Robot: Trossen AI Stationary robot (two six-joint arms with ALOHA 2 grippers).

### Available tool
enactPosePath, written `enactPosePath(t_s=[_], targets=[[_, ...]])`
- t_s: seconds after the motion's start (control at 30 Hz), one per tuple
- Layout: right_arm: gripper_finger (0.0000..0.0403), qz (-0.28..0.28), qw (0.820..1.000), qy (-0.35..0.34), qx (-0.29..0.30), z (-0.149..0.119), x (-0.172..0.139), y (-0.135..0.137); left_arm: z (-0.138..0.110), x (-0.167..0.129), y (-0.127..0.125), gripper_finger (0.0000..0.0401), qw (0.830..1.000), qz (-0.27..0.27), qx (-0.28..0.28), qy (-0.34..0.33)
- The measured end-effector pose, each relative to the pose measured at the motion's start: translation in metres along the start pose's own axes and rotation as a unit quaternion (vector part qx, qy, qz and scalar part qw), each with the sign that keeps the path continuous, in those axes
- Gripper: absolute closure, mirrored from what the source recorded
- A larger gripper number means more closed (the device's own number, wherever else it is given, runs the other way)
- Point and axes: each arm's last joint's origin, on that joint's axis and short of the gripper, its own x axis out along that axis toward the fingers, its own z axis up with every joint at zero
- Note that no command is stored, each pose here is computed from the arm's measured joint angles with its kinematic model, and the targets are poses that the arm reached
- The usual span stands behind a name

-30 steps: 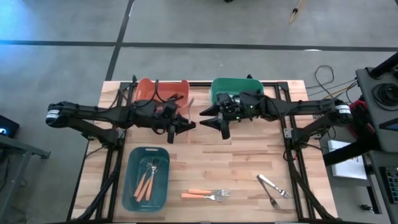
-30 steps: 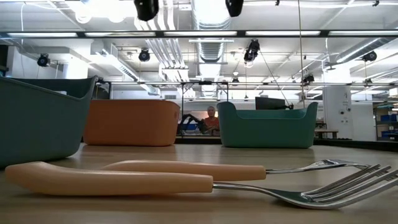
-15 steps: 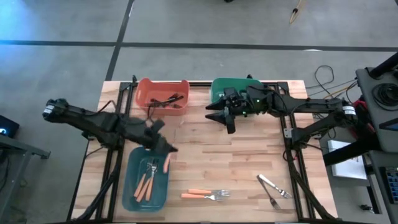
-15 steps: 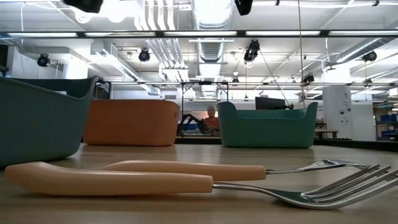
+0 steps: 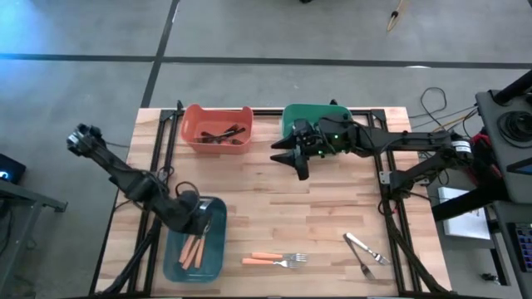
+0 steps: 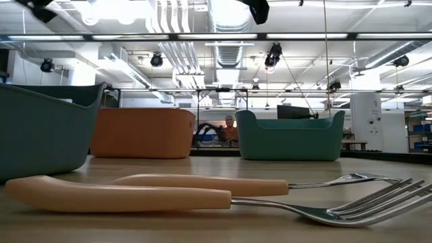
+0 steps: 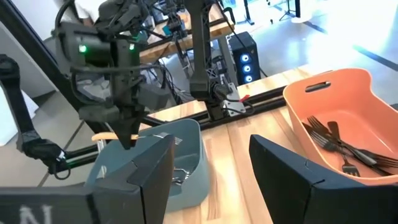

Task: Sort silverware by color (type)
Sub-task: Put the orange fork into the blue-green bin

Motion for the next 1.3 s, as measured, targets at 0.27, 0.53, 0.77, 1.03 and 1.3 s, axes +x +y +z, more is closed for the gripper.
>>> enactPosePath(t_s=[0.27,0.53,0.77,1.03,1.3], targets=[[0.0204,-0.001,1.000,0.000,-0.004,0.000,0.001,0.000,-0.006,0.035,0.002,0.0371,0.993,0.111,-0.013,0.025],[0.0204,-0.002,1.000,0.000,-0.007,0.000,0.001,0.000,-0.009,0.073,0.002,0.0371,0.981,0.184,0.008,0.060],[0.0204,-0.003,1.000,0.000,-0.008,0.000,0.001,0.000,-0.006,0.089,-0.003,0.0371,0.981,0.184,0.001,0.057],[0.0204,-0.003,1.000,0.000,-0.008,0.000,0.001,0.000,0.006,0.100,-0.005,0.0371,0.979,0.198,0.002,0.043],[0.0204,-0.003,1.000,0.000,-0.008,-0.001,0.001,0.000,0.011,0.101,-0.005,0.0371,0.981,0.194,0.017,0.017]])
